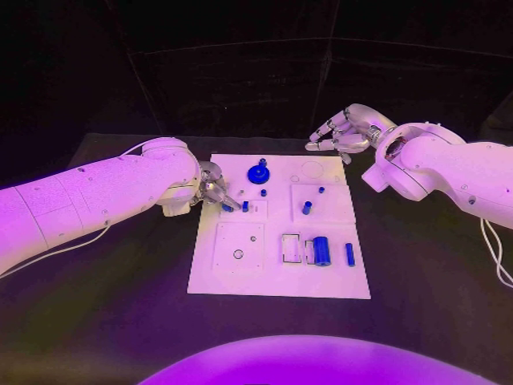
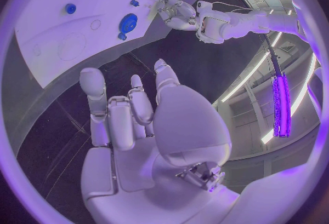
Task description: Assemble the parts on the task board
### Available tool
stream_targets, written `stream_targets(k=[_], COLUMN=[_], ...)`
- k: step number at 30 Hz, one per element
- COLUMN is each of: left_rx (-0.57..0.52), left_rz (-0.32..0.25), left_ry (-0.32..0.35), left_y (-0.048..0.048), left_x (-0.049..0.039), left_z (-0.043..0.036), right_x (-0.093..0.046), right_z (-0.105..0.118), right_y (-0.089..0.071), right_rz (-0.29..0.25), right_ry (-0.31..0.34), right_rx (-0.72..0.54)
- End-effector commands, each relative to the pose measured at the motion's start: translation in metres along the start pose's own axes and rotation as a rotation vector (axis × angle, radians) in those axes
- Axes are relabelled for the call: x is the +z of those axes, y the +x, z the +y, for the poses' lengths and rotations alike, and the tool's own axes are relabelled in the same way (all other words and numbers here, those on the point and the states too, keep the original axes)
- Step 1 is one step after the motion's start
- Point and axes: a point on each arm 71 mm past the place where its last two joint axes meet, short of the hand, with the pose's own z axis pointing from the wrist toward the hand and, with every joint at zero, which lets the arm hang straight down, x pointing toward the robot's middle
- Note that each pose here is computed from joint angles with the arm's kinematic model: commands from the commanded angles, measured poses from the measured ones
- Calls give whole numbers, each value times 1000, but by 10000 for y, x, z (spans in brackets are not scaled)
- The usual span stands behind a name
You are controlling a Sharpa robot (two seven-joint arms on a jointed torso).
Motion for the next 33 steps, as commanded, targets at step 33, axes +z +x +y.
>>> stream_targets(k=[33], left_rx=[-6], left_rz=[16], left_ry=[-13], left_y=[33], left_x=[26], left_z=[5], right_x=[7], right_z=[24], right_y=[-6], right_rz=[-6], right_ry=[-10], right_rx=[0])
